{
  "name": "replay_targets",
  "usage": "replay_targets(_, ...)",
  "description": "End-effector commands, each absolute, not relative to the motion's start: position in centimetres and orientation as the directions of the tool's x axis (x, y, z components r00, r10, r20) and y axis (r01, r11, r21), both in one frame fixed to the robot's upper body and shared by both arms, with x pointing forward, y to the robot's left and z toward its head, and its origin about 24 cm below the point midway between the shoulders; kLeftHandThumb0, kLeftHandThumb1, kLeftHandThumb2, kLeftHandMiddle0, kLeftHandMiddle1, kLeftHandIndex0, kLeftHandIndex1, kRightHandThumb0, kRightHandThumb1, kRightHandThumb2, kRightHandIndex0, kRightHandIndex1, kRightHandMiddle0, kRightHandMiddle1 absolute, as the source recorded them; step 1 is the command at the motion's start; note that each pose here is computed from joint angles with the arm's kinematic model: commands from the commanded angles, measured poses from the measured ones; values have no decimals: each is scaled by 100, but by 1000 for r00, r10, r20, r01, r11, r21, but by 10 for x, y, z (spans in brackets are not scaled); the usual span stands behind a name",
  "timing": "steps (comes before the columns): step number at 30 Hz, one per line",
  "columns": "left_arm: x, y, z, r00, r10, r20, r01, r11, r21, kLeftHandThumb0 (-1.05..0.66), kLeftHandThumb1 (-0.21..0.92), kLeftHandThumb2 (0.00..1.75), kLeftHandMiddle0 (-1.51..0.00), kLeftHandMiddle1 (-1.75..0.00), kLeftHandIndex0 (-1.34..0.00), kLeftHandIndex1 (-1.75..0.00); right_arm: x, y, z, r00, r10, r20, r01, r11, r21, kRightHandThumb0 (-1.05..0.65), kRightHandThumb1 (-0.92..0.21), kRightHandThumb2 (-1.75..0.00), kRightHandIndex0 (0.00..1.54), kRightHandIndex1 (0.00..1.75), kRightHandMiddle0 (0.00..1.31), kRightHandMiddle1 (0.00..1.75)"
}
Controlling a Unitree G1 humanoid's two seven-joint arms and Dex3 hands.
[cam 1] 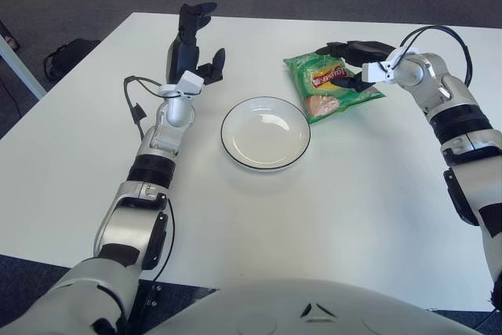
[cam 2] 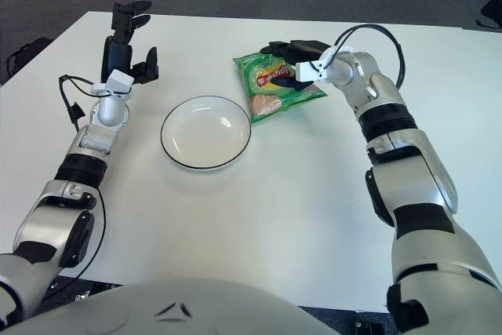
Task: Put the snack into the plate.
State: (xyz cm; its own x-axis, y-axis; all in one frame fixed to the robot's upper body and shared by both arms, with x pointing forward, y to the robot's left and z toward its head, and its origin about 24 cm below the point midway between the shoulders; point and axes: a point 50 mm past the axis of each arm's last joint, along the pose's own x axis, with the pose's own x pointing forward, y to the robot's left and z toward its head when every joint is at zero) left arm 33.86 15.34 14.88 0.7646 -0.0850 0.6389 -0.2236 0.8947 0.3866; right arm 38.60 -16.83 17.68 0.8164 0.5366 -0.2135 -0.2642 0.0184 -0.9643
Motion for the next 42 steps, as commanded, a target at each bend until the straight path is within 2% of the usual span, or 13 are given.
replay_targets(1,337,156,143,777,-77,625,-215,901,377,-52,92,85,-23,-88,0,-126,389,-160,189,810,559,-175,-218,10,-976,-103,-92,-89,0,4,0,19)
replay_targets(9,335,155,138,792,-80,606,-175,920,350,-48,92,83,-24,-91,0,-128,389,-159,196,801,578,-157,-213,30,-977,-102,-92,-88,1,3,0,22)
replay_targets(19,333,154,136,792,-88,604,-165,922,351,-48,92,80,-23,-95,0,-126,391,-156,197,789,589,-174,-231,22,-973,-101,-92,-90,3,3,0,36)
replay_targets(26,330,154,136,784,-82,615,-169,925,339,-46,92,81,-24,-98,0,-130,398,-153,167,811,534,-241,-298,22,-954,-99,-92,-90,2,2,0,38)
replay_targets(37,328,156,142,755,-52,653,-205,928,310,-43,92,82,-27,-101,0,-132,394,-154,152,753,543,-372,-455,20,-890,-95,-92,-85,2,2,0,37)
replay_targets(42,324,157,145,734,-26,678,-228,932,282,-39,89,89,-30,-102,0,-139,392,-156,140,722,509,-468,-515,-57,-855,-95,-92,-84,2,1,0,40)
